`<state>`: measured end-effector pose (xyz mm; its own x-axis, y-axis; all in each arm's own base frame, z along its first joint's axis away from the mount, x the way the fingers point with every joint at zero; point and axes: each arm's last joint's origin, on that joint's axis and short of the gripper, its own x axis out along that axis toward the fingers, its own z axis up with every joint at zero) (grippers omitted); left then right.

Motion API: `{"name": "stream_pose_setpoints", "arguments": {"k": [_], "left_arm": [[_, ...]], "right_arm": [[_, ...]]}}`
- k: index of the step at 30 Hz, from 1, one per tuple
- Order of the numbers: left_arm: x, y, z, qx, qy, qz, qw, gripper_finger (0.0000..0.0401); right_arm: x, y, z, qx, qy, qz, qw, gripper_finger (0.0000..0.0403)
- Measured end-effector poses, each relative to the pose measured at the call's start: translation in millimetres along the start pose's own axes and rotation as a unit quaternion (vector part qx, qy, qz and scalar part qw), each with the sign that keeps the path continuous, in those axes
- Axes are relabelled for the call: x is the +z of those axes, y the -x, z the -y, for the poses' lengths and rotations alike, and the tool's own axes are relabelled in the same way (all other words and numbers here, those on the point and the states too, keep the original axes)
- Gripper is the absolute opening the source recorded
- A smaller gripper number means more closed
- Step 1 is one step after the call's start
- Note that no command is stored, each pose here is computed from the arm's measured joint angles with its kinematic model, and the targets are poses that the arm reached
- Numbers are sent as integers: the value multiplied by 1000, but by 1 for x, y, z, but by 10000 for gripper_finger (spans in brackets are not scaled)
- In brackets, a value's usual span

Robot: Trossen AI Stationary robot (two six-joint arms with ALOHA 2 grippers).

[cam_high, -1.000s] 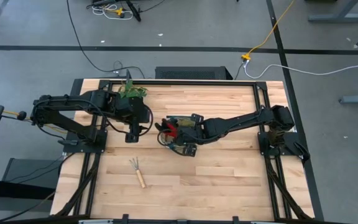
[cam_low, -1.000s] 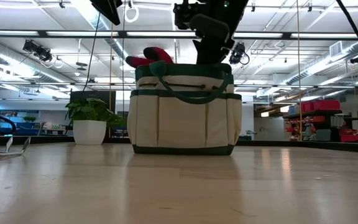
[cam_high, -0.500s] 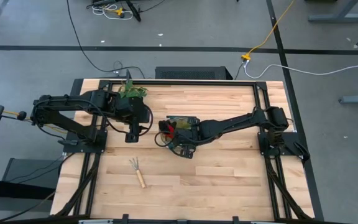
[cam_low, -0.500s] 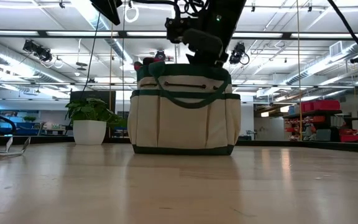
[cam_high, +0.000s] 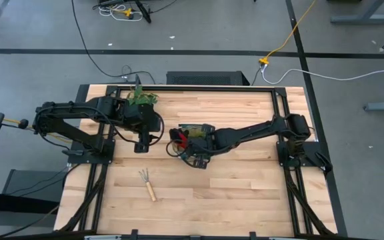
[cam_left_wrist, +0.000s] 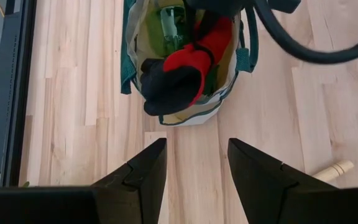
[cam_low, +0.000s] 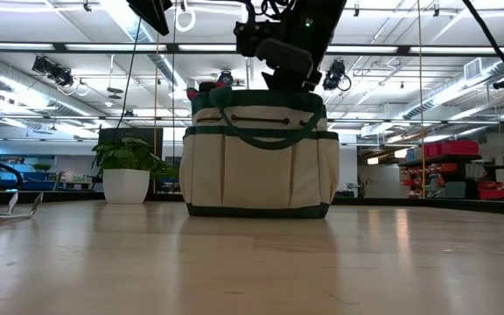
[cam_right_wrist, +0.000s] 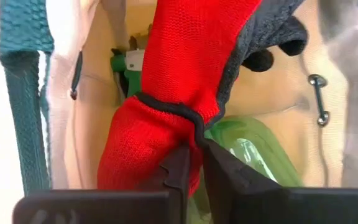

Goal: Pick & Place Garden tools in Gardening bag
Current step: Put the red gloves into the white gardening bag, then put the brown hand rake into the white gardening bag

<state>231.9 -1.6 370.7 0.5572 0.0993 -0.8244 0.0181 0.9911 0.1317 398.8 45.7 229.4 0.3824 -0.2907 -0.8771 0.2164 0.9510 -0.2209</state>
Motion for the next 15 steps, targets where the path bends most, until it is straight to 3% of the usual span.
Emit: {"name": "stream_pose_setpoints", "arguments": {"k": [7, 15], "left_arm": [[0, 0, 0, 0, 0, 0, 1000, 177], [-4, 0, 2, -25, -2, -17, 1000, 177]], "right_arm": [[2, 24, 8, 6, -14, 28, 1000, 86], [4, 50, 16, 45, -33, 55, 997, 96]]}}
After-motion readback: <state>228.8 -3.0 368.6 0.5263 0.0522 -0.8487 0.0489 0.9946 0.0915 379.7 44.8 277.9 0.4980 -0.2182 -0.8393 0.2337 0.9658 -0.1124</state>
